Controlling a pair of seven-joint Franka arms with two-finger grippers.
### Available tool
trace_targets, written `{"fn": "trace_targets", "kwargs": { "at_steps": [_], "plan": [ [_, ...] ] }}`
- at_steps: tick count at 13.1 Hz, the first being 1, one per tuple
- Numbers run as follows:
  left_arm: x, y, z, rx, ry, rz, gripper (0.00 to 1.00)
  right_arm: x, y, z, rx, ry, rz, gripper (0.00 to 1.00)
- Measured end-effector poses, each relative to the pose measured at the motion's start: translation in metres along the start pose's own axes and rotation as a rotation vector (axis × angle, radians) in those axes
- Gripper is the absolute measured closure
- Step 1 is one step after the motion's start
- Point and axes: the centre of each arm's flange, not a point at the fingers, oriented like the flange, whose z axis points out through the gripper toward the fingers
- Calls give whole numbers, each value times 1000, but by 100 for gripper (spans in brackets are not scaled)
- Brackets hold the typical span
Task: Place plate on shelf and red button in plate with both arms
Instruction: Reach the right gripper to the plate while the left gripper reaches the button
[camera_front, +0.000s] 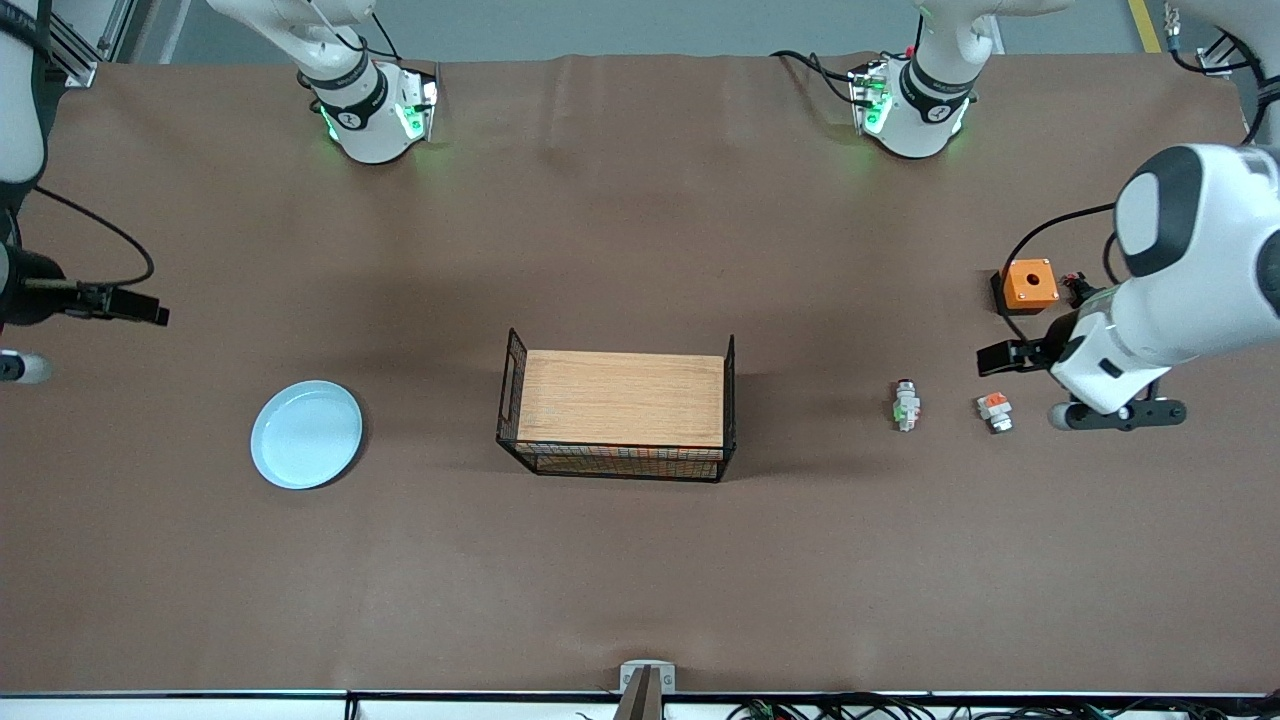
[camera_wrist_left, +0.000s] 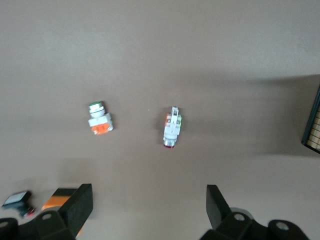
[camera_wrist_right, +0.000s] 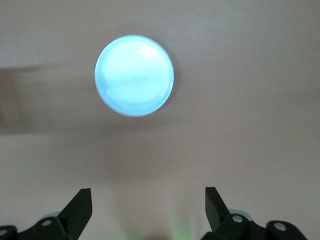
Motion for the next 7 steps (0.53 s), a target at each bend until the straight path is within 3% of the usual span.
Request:
{"fn": "trace_targets", "kwargs": {
  "at_steps": [3, 7],
  "plan": [
    [-4, 11, 51, -6, 39, 25, 0, 30, 4, 28, -5, 73, -6, 0],
    [-13, 15, 108, -7, 35, 82, 0, 64, 8, 116, -14, 164, -14, 0]
  ]
}}
